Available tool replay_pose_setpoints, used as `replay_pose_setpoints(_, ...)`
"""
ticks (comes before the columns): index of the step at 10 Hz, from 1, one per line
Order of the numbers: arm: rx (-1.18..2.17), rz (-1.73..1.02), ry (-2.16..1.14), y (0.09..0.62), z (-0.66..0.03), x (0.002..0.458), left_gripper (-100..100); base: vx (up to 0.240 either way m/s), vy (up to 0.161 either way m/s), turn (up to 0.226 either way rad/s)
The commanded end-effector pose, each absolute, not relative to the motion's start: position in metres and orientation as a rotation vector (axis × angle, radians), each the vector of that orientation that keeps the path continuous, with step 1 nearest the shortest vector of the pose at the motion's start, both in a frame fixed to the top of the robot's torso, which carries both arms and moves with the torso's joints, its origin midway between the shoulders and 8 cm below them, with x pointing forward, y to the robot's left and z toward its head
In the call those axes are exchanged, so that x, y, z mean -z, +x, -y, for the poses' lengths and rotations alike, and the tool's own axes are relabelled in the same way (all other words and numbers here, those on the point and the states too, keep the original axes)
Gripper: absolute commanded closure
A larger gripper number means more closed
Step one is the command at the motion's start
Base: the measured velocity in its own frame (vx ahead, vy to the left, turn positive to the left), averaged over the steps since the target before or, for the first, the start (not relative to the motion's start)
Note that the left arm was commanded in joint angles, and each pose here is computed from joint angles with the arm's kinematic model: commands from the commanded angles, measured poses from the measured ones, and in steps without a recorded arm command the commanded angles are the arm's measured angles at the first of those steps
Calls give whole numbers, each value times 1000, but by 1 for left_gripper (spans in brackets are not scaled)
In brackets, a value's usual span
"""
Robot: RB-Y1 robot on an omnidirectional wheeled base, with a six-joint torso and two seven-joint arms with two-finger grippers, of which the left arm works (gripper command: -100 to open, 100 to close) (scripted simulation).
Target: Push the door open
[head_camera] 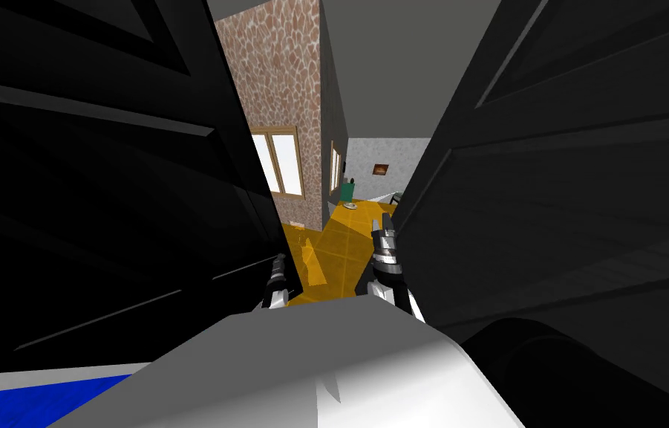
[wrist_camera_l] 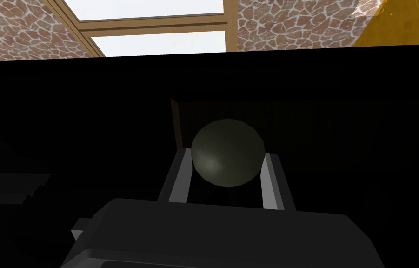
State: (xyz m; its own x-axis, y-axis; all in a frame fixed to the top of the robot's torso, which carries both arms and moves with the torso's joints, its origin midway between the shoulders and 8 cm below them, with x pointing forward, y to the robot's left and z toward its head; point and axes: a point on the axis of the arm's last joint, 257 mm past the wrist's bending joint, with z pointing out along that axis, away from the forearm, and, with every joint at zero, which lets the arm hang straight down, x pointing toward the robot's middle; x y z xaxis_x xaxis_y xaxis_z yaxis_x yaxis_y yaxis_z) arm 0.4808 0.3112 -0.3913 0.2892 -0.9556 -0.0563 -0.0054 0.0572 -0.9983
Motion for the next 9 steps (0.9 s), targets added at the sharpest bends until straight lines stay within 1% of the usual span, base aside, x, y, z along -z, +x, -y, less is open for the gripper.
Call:
replay_pose_setpoints(1,934,-999,-1277,480,-326,385,100,115,-10,73)
replay_pose_setpoints(2,936,-1000,-1277,481,-325,384,100,99,-14,128)
replay_pose_setpoints(4,941,-1003,-1279,481,-321,385,100,131,-13,218)
replay_pose_setpoints(5,941,-1028,-1257,483,-323,384,-100,17,47,282)
replay_pose_setpoints(7,947,-1044,-1240,486,-321,383,-100,-95,98,153)
replay_pose_setpoints(9,974,-1066,-1233,489,-305,384,-100,-136,97,230)
